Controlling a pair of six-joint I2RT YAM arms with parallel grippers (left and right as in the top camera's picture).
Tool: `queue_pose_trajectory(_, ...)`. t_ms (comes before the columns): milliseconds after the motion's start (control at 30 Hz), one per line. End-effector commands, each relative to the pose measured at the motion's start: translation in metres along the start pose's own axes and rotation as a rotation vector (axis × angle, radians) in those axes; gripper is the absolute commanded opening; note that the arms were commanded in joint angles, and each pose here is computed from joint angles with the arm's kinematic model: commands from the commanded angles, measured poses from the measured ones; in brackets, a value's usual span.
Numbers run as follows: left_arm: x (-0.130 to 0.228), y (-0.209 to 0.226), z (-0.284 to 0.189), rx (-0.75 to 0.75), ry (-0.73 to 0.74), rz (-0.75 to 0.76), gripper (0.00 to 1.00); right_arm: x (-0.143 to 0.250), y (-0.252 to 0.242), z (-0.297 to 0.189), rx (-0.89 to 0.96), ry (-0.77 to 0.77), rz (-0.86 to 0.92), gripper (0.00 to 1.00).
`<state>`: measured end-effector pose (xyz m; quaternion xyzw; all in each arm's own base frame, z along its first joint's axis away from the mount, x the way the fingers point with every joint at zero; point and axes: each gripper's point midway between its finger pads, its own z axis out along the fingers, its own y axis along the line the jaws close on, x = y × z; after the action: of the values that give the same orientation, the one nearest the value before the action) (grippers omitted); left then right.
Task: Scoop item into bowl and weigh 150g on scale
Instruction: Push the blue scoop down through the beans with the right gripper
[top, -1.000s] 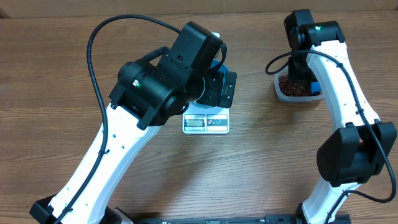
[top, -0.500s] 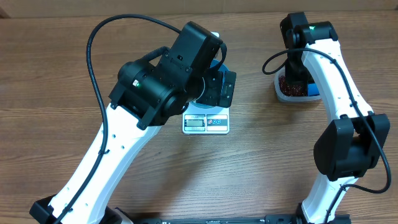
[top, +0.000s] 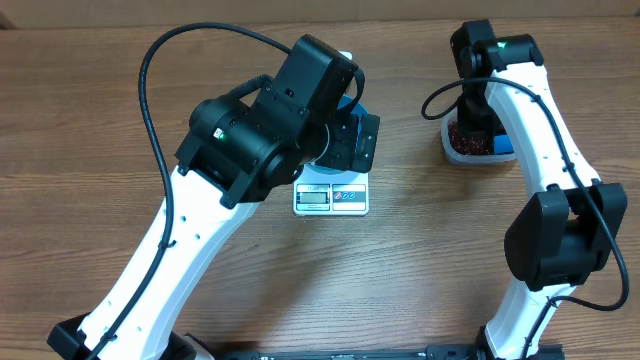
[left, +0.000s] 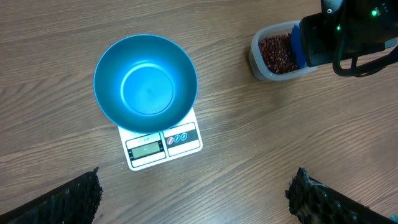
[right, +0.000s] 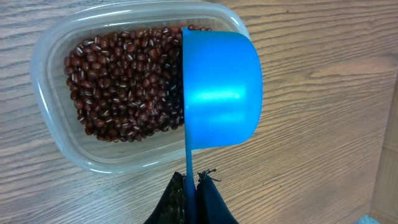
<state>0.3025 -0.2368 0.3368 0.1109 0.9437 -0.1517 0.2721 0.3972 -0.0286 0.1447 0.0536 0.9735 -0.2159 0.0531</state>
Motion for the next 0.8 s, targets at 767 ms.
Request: queue_pose_trajectory(767, -0.005, 0.002, 0.0, -0.012, -0.013, 0.016, 0.99, 0.01, 0.027, 0.013, -0.104, 0.089, -0.056, 0.04)
